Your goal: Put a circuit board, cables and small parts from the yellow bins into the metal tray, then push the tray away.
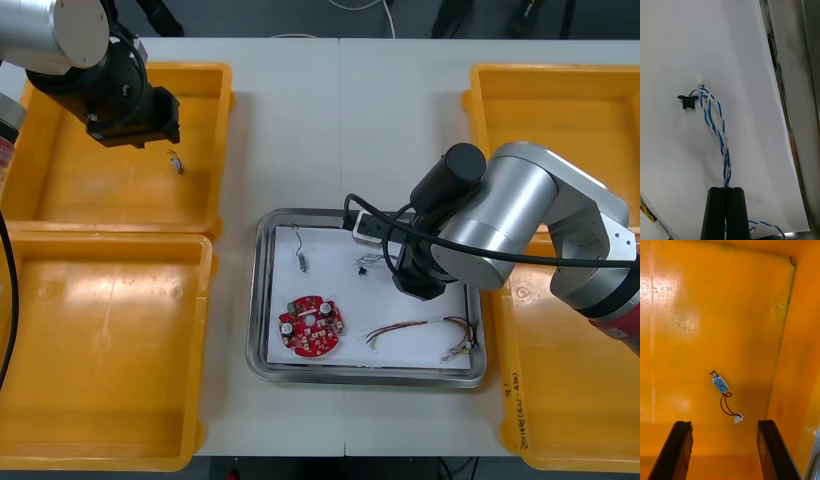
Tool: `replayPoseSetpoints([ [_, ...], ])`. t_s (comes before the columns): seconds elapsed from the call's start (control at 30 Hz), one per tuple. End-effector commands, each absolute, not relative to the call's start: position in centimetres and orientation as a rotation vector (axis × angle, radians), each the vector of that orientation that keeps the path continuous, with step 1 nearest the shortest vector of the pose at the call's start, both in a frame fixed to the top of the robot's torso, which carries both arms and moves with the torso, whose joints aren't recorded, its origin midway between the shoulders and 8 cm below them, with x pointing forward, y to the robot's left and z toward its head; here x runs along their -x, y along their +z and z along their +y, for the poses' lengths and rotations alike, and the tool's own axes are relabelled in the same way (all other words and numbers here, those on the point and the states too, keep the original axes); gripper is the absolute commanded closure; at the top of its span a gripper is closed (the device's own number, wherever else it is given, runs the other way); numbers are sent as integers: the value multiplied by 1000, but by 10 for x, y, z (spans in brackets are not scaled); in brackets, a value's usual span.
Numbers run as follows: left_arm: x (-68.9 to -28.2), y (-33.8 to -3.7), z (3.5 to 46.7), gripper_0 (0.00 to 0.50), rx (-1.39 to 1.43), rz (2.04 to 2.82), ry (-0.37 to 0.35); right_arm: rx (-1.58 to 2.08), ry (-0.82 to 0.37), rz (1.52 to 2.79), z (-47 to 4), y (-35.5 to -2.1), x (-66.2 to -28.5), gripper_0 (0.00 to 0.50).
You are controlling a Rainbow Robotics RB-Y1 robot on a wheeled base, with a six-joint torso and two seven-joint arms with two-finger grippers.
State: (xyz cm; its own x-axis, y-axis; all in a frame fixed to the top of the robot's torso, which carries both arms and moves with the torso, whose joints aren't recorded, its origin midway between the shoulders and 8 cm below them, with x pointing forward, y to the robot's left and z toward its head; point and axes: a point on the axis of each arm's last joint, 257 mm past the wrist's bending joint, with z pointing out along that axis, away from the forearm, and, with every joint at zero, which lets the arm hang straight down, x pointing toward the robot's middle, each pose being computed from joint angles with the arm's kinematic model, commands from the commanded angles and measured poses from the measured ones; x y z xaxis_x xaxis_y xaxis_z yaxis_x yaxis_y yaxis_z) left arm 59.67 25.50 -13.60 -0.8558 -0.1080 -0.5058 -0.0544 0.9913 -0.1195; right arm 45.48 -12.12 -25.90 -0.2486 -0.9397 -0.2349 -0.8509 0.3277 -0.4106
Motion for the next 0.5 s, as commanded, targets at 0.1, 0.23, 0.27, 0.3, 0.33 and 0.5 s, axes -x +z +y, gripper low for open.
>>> replayPoseSetpoints([
  [0.1,-615,-105,261,0,21,2529,-61,1574,-279,2162,-129,-271,-451,500],
  [0.23,-617,-113,260,0,18,2537,-54,1564,-277,2157,-134,-275,-452,500],
  [0.27,-617,-115,260,0,18,2540,-51,1565,-281,2156,-135,-275,-453,500],
  [0.3,-618,-119,258,0,14,2543,-46,1564,-287,2158,-138,-275,-454,500],
  [0.33,-618,-121,257,0,14,2546,-47,1566,-291,2156,-139,-274,-454,500],
  [0.5,-623,-130,246,0,15,2544,-84,1557,-297,2161,-142,-274,-455,500],
])
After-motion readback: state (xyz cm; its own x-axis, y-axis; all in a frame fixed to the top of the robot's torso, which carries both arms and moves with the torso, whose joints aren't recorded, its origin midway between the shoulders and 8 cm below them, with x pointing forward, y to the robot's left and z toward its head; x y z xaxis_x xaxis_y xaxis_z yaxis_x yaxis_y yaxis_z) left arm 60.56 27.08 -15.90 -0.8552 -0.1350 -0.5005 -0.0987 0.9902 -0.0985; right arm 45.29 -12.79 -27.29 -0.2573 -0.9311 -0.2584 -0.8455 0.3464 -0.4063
